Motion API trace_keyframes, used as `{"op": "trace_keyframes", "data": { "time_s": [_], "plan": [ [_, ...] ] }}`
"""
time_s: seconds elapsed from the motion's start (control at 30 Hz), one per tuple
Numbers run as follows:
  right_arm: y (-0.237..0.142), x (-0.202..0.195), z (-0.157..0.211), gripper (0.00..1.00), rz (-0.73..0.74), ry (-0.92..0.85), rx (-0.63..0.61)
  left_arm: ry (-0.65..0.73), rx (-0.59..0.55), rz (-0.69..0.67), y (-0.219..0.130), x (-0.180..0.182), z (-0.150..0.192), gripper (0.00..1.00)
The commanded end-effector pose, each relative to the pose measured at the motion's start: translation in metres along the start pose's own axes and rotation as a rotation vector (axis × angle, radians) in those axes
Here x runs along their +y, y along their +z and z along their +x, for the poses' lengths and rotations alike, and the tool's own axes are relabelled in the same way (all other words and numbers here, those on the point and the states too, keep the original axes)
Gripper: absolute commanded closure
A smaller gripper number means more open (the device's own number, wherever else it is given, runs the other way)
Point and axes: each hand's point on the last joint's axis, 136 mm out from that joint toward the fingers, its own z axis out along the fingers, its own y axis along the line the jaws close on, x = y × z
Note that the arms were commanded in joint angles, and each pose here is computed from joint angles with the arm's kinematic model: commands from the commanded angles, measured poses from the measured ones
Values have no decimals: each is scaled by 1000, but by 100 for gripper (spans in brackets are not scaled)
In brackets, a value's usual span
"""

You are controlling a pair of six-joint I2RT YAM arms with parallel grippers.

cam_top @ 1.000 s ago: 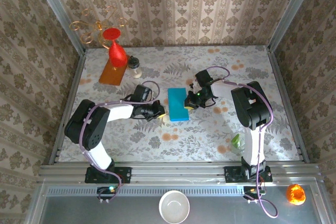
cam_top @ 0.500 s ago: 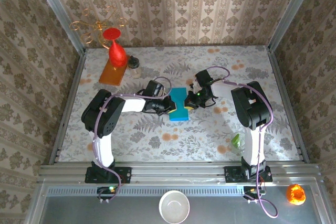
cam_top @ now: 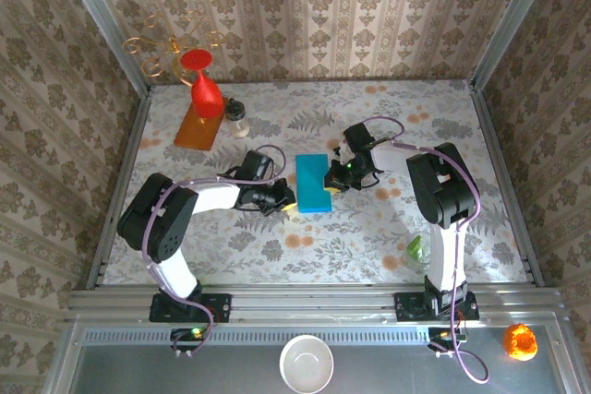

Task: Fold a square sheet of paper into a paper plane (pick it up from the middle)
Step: First fold the square sheet of paper in half at the center of the table.

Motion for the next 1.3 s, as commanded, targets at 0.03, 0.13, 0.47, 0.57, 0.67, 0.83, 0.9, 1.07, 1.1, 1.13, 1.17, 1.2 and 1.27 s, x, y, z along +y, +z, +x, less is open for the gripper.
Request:
{"op": "trace_keyframes", "data": {
  "time_s": [0.03, 0.13, 0.47, 0.57, 0.67, 0.83, 0.9, 1.07, 1.1, 1.13, 1.17, 1.2, 1.27],
  "plan": [
    [37, -149, 79, 100, 526, 177, 196, 41, 19, 47, 10, -33, -4, 100],
    [37, -149, 79, 100, 525, 179, 195, 13, 57, 30, 26, -26, 0, 100],
    [35, -151, 78, 100, 545, 172, 184, -81, 92, -74, 27, 20, 18, 100],
    [35, -152, 78, 100, 552, 171, 182, -118, 95, -105, 21, 38, 27, 100],
    [35, -153, 78, 100, 552, 170, 179, -132, 96, -123, 15, 49, 37, 100],
    [35, -152, 77, 100, 548, 170, 175, -76, 112, -160, 8, 52, 61, 100],
    [35, -150, 76, 100, 543, 170, 174, -46, 110, -170, 1, 50, 65, 100],
    [32, -133, 70, 100, 482, 162, 157, 25, 0, -151, -25, 28, 45, 100],
    [29, -124, 65, 99, 455, 157, 143, 36, -34, -136, -31, 21, 37, 100],
    [28, -113, 59, 98, 421, 147, 130, 51, -72, -124, -36, 13, 30, 100],
    [25, -102, 54, 97, 386, 138, 117, 65, -103, -111, -39, 7, 24, 100],
    [22, -88, 46, 95, 345, 122, 99, 74, -136, -102, -42, 1, 18, 100],
    [14, -56, 33, 91, 241, 85, 62, 92, -183, -72, -45, -11, 6, 99]
  ]
}}
